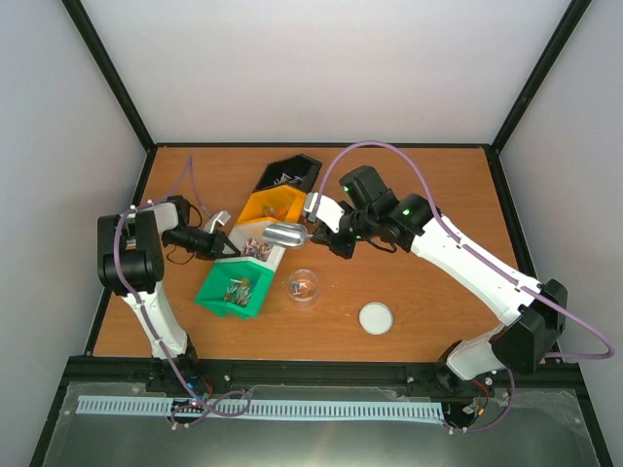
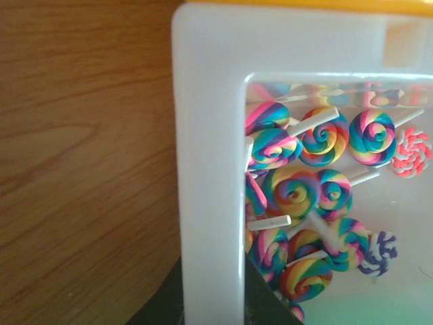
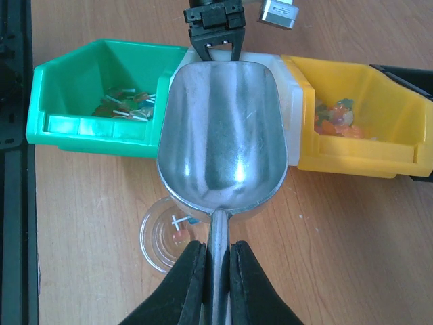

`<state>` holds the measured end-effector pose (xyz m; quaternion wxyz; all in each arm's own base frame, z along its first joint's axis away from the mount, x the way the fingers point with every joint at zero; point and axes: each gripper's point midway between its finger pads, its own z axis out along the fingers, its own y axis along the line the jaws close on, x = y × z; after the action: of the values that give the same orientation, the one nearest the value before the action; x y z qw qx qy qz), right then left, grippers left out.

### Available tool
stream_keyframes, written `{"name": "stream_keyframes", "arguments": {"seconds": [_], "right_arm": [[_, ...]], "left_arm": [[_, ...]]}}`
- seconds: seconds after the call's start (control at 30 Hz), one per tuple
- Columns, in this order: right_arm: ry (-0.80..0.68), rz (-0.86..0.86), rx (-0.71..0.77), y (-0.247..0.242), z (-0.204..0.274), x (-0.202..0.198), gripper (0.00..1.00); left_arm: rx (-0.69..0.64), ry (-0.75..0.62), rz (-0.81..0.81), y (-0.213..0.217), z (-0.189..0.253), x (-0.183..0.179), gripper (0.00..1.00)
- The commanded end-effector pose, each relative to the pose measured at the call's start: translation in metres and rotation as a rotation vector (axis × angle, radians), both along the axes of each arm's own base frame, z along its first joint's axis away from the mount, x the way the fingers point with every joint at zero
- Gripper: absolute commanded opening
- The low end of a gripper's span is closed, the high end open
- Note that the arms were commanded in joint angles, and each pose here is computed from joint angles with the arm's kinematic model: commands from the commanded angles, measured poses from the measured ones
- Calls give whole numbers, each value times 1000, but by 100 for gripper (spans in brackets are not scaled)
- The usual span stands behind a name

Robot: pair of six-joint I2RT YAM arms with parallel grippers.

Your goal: Pack the candies

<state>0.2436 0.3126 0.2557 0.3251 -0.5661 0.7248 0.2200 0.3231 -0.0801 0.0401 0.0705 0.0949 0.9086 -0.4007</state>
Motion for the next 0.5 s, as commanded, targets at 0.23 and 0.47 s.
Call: {"name": "stream_keyframes", "arguments": {"seconds": [0.23,0.47], "right_arm": [[31,26,29,1,3,-8,3],[111,58,-9,12,-5,-16,3]], "left_arm": [[26,-141,86,3,18,21,1],[229,-239,168,29,31,22,1]]}}
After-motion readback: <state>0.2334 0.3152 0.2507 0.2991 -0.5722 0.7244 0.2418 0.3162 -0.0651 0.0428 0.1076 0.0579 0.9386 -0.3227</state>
